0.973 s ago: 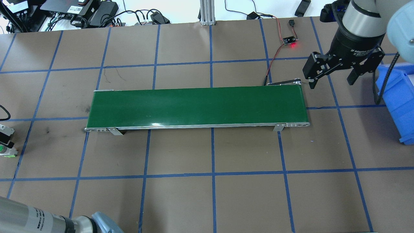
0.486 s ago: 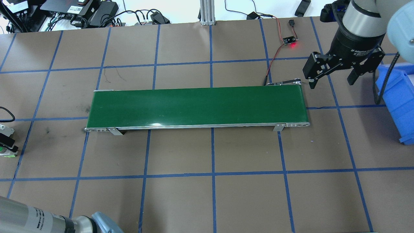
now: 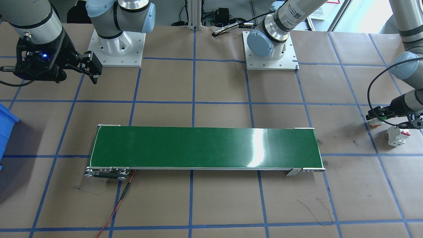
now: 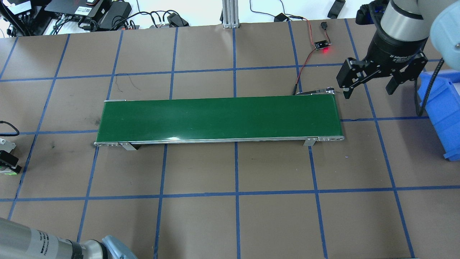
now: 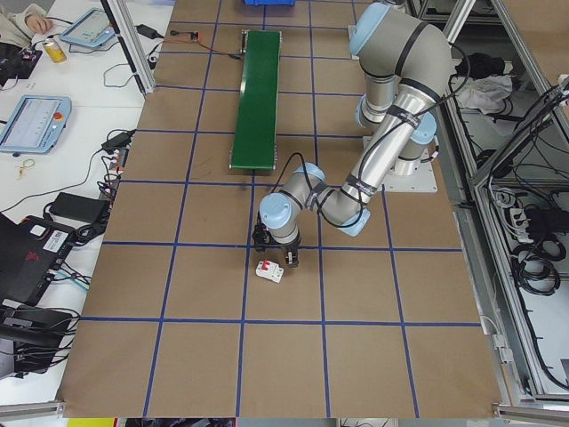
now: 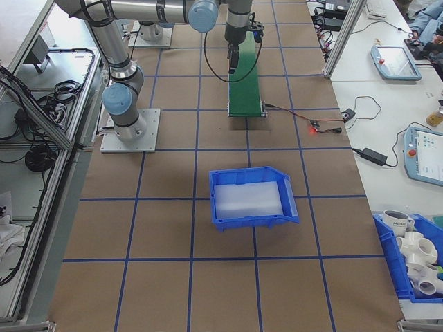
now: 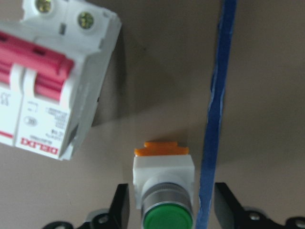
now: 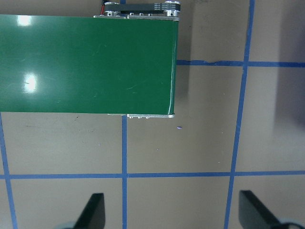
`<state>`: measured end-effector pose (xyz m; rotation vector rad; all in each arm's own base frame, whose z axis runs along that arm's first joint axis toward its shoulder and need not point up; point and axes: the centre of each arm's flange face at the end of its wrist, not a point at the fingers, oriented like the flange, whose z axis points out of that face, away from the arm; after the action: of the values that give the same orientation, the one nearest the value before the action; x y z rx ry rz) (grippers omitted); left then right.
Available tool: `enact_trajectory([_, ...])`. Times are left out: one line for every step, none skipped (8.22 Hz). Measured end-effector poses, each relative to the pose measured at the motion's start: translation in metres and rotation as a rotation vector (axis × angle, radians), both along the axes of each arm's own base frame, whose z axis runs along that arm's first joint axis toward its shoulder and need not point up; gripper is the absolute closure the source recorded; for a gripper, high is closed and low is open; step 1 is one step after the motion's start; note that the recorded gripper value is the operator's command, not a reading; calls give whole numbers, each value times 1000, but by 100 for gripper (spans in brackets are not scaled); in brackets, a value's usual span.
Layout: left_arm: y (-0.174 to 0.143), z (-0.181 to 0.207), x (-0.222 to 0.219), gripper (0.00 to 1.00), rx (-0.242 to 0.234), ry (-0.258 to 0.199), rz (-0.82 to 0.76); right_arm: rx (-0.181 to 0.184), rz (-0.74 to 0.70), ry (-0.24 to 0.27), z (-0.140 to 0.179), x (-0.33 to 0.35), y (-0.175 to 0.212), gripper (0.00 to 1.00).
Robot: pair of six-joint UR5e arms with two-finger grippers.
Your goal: Move button from left to right
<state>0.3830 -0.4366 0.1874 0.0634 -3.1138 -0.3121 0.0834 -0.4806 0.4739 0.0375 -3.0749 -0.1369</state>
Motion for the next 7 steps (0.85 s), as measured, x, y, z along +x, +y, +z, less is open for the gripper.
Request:
enact_trajectory([0,-1,0,100,0,2,1,0,1,0,0,0,0,0])
enact_trajectory([0,-1,0,100,-1,3,1,0,1,0,0,0,0,0])
enact_trajectory([-1,0,0,100,-3,3,-3,0,1,0,0,0,0,0])
enact_trajectory([-1,6,0,100,-9,-3,-6,0,0,0,0,0,0,0])
enact_trajectory([-3,18,-2,100,-21,-17,-9,0,0,0,0,0,0,0])
enact_trajectory([-6,38,-8,100,-38,-38,-19,0,0,0,0,0,0,0])
enact_trajectory([-11,68,-26,100,-54,-57,-47,0,0,1,0,0,0,0])
